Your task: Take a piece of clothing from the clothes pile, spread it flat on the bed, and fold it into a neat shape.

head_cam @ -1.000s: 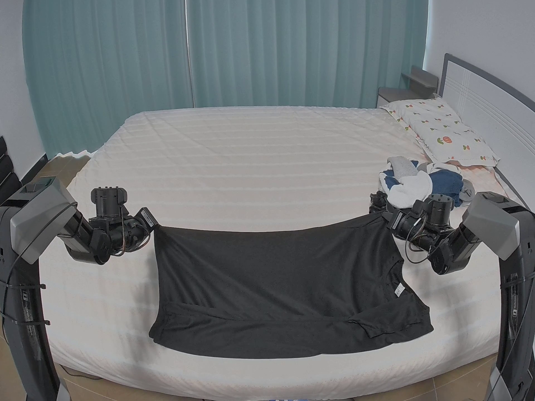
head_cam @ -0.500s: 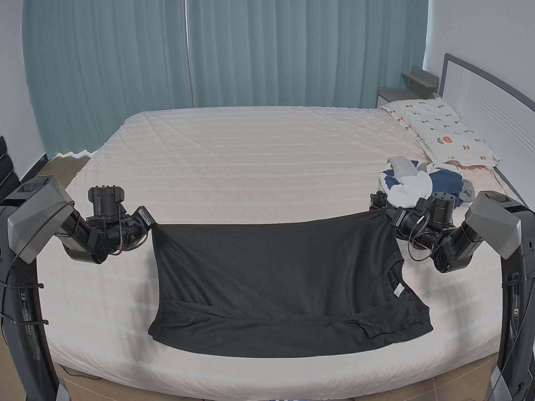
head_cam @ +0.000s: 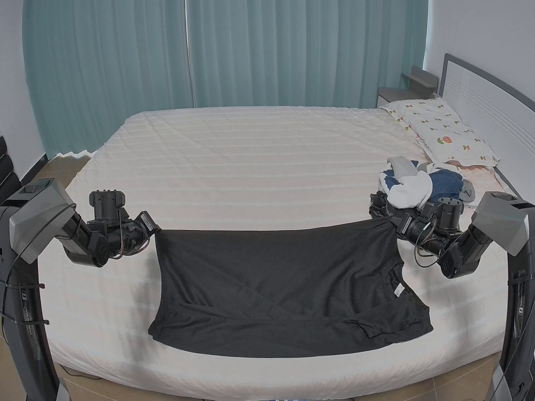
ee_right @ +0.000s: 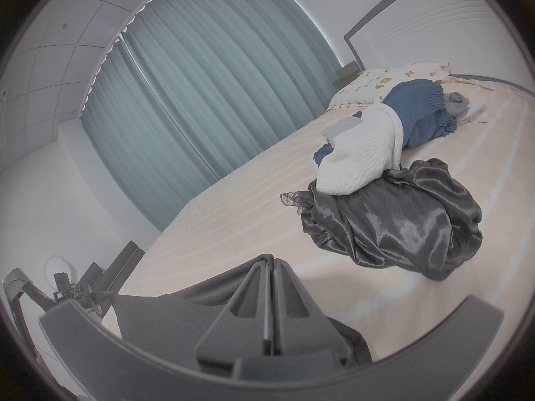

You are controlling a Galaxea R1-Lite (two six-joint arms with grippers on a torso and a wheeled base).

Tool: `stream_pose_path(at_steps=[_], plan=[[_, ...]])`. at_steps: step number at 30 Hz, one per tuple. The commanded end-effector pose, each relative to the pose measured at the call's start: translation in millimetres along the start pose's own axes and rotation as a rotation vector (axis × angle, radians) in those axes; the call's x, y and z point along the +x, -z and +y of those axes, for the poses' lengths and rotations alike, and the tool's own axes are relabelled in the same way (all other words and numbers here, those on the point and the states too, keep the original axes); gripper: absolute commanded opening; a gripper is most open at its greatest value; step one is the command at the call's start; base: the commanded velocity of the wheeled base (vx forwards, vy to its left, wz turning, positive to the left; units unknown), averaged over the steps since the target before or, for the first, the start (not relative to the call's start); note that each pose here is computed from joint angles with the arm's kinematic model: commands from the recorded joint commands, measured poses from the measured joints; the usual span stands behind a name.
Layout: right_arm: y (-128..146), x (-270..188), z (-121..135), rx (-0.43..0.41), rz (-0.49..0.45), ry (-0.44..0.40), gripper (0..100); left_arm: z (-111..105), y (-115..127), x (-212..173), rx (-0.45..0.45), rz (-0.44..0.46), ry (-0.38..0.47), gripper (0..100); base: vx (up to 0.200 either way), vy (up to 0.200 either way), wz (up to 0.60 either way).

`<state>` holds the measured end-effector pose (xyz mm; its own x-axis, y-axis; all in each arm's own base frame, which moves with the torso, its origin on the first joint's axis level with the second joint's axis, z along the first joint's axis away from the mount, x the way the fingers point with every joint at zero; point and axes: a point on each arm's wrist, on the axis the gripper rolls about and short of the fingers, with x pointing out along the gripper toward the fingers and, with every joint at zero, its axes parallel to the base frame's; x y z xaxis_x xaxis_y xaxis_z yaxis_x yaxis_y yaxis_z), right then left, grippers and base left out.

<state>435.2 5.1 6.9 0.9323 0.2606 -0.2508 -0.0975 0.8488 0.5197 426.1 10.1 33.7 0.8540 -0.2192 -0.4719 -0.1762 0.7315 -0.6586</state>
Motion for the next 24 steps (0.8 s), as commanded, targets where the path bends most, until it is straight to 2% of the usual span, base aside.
stream_pose_path(at_steps=[1,9,16,24], plan=[[2.8,-6.9,-1.0,0.011,0.025,-0.002,0,1.6,1.7,0.5,0.019,0.007,-0.004,0,0.0,0.0,0.0],[16.6,1.8,-6.7,0.014,0.04,0.001,0,3.9,1.0,1.6,0.023,0.003,-0.002,0,0.0,0.0,0.0],[31.8,18.2,-11.1,0.011,0.054,-0.008,0,14.2,8.7,12.8,0.024,0.002,0.003,0,0.0,0.0,0.0],[30.3,16.7,-11.5,0.012,0.049,-0.008,0,14.7,9.7,14.5,0.025,0.004,0.005,0,0.0,0.0,0.0]])
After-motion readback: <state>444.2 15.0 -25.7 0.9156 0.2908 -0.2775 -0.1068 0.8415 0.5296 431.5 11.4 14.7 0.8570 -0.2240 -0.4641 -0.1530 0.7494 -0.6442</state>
